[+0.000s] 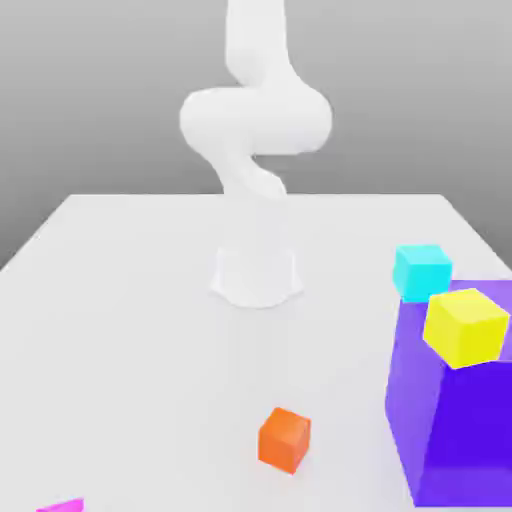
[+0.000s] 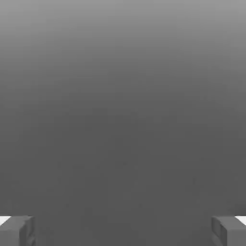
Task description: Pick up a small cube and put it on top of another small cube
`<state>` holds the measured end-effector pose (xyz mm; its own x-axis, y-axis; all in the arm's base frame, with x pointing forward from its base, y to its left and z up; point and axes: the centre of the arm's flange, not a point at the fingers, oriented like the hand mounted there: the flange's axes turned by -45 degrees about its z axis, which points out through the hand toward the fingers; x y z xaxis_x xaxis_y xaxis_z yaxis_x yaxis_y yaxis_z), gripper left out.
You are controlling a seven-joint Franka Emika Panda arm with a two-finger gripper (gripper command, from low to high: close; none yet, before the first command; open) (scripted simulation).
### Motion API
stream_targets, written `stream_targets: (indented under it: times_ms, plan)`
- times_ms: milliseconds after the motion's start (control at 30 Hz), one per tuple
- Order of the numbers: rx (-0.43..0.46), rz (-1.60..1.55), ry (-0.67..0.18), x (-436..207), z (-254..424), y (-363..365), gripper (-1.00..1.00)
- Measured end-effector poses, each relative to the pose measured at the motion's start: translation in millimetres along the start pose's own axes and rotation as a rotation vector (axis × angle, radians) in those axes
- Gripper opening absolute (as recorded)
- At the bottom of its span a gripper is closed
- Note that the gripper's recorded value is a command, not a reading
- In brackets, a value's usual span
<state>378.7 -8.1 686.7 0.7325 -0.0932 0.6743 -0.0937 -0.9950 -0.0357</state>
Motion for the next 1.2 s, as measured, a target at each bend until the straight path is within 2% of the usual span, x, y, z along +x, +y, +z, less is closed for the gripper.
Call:
stream_targets:
  times_ms: [267,533,767,1033,1167,1200]
  plan:
    - [-0.127,0.258,-0.174,5.7,134.0,35.9,0.00]
    - [-0.244,0.521,-0.332,-25.6,263.1,88.8,0.00]
    - [-0.342,0.764,-0.463,-83.6,365.9,142.2,0.00]
    - [-0.442,1.045,-0.611,-179.4,466.0,190.0,0.00]
    - [-0.457,1.089,-0.632,-224.7,512.1,198.3,0.00]
    - [-0.458,1.090,-0.633,-234.3,521.8,198.8,-1.00]
